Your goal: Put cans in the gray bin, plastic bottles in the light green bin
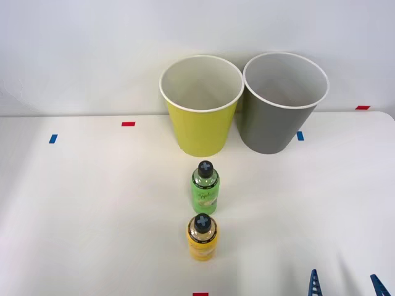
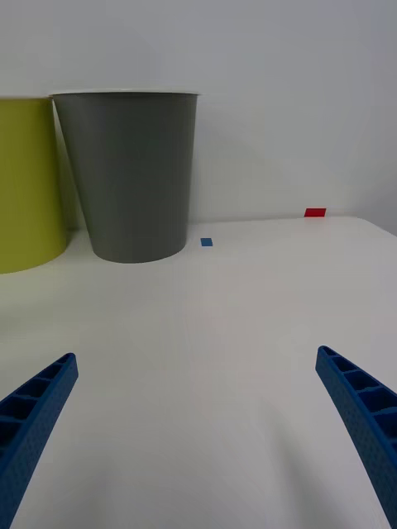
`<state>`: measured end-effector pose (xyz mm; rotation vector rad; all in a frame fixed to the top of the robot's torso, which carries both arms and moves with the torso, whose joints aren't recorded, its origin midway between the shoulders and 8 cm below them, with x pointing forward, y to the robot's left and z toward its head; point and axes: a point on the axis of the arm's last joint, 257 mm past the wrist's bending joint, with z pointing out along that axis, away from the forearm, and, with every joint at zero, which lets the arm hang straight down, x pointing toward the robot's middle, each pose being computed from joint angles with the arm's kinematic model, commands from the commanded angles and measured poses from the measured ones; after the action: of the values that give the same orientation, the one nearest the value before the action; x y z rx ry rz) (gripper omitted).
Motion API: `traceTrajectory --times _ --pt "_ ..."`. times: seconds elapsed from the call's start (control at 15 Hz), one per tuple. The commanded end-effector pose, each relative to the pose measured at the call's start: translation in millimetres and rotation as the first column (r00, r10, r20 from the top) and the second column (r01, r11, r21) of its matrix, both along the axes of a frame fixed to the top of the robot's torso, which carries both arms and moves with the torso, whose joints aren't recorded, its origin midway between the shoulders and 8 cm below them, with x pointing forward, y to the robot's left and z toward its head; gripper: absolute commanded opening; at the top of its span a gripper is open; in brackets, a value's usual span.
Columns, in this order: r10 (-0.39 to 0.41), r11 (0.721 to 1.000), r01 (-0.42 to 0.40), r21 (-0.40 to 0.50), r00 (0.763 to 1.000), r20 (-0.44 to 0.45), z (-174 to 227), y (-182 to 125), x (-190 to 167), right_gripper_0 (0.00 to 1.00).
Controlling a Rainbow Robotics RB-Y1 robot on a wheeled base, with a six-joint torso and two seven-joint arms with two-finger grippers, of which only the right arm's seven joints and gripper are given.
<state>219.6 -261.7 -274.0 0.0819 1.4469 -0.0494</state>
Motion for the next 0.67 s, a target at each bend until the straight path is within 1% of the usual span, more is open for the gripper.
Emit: traceTrajectory --times 0.07,0.13,0.27,0.4,0.47,0.67 --pt "0.029 1.0 -0.029 0.001 1.0 -0.009 -8.4 4.1 -3.4 1.0" --pt "0.065 0.998 -0.065 -0.018 0.998 0.011 -1.1 10.6 -3.4 1.0" --pt "0.145 0.988 -0.143 -0.057 0.989 0.022 9.6 25.1 -2.6 1.0" --pt "0.248 0.964 -0.244 -0.102 0.968 0.026 20.4 42.4 -5.7 1.0" --pt "0.301 0.948 -0.296 -0.119 0.953 0.027 23.8 51.7 -7.6 1.0" --pt "0.423 0.894 -0.413 -0.172 0.906 0.025 26.9 67.2 -8.9 1.0"
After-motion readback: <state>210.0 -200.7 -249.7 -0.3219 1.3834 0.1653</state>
